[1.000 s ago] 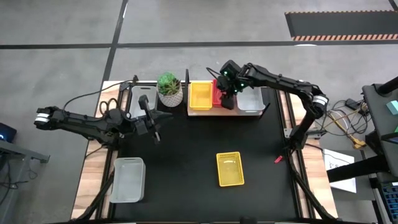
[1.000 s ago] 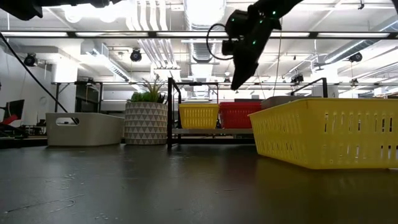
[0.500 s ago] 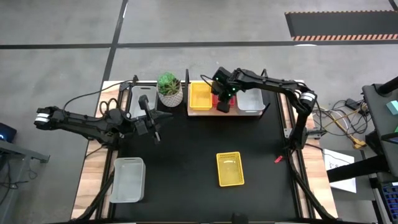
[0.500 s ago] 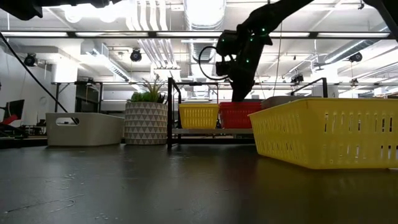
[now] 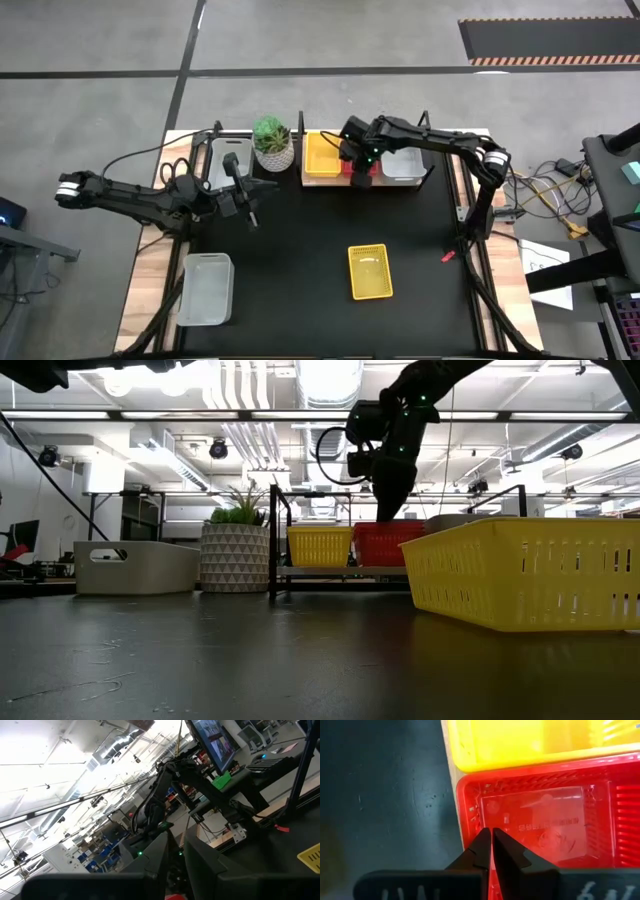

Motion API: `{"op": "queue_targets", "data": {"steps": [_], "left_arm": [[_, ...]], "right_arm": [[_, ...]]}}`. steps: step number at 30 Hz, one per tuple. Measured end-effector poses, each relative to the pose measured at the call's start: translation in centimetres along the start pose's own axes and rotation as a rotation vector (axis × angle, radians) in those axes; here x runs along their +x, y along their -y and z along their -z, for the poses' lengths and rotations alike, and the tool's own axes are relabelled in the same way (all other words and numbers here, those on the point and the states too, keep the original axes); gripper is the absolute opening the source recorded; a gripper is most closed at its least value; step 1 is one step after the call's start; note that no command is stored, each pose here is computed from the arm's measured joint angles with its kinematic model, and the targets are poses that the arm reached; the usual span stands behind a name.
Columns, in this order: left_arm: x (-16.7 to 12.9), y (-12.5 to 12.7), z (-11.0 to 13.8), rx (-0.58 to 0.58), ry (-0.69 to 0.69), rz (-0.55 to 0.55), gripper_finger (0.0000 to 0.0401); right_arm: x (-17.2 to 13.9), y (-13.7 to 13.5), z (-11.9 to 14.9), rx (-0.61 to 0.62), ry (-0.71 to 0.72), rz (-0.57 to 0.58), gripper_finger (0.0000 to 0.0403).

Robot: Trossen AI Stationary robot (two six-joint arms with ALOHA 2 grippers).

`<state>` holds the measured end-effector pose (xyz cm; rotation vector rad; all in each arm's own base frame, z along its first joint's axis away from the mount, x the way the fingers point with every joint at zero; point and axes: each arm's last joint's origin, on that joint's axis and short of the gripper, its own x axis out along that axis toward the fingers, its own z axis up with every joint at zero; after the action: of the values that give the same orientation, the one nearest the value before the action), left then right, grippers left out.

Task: Stack baskets on shelf by color
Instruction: Stack the red bin on top of red bin on the shelf, then stack the top gray bin on top of gray bin on the shelf

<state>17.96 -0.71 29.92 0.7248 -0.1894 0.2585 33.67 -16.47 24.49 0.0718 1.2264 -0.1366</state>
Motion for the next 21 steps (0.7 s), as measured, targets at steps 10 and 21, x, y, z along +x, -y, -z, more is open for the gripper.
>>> {"op": "queue_targets", "data": {"steps": [10, 21], "left_arm": [[0.0, 0.0, 0.0, -0.005, 0.0, 0.0, 0.0047], [0.0, -0.1, -0.1, -0.013, 0.006, -0.006, 0.0047]], "right_arm": [[-1.2, -0.4, 0.0, -0.01, 0.02, 0.014, 0.0013], [-5.8, -7.4, 1.8, -0.141, 0.485, 0.033, 0.0009]]}}
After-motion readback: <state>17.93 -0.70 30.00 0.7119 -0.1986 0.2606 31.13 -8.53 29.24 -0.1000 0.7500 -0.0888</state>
